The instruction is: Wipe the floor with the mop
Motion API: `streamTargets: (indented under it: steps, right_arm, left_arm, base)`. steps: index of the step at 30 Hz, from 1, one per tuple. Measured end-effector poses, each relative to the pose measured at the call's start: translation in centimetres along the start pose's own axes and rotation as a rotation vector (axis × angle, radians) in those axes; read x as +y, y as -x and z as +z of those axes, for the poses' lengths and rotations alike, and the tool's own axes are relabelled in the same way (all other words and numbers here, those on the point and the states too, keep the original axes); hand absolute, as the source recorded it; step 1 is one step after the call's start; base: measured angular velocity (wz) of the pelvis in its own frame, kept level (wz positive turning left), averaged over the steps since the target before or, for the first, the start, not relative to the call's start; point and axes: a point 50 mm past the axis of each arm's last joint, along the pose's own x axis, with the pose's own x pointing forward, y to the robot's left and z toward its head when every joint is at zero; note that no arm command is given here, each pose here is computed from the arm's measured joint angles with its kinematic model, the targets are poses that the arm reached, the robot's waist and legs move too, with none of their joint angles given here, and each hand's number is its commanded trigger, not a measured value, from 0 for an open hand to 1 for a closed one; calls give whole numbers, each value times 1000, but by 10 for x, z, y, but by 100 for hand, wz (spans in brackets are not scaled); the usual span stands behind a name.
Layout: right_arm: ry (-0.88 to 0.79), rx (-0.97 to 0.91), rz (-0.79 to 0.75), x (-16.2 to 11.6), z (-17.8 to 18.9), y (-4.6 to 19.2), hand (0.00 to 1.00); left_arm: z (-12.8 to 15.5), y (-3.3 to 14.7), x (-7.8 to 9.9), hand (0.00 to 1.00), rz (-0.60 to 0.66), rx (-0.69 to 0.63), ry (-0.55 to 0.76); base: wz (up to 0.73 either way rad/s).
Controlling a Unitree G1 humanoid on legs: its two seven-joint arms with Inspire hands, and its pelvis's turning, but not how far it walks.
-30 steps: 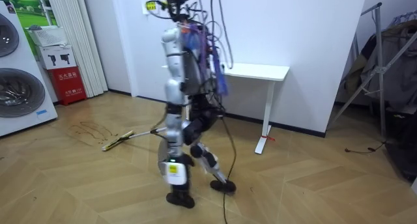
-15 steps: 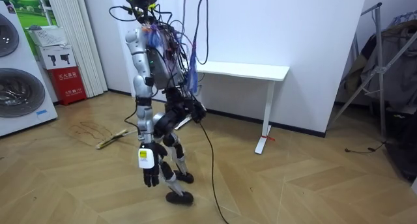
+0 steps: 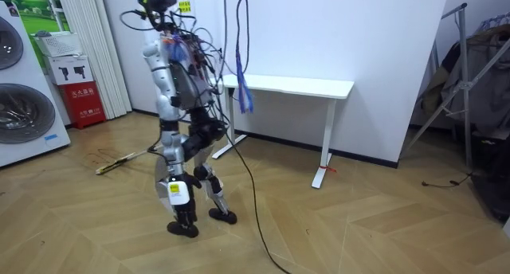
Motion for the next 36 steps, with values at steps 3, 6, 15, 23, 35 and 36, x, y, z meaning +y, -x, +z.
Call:
streamTargets:
  steps: [3,6,15,23,35,36]
  right_arm:
    - [19,89,6,11,-35,-7,100]
    - [57,103,10,27,-41,-9,100]
    - [81,-133,-65,20,79,23,100]
    - [-31,-388,43,19,140,52,100]
    - [77,50,-46,17,-13,-4,100]
    - [90,48,-48,19,-13,-4,100]
  left_arm:
    - [10,1,1,0,32,-58,2]
    - [8,1,-4,0,48,-58,-11]
    - [6,1,5,0,74,-37,-35]
    - [-14,0,24,0,59,10,-58]
    - [8,1,-9,0,-24,-59,-67]
    - [8,1,-10,0,-22,-57,-66]
  base:
    - [-52]
    - [-70]
    - [6]
    - [44]
    - [-24]
    - [-94]
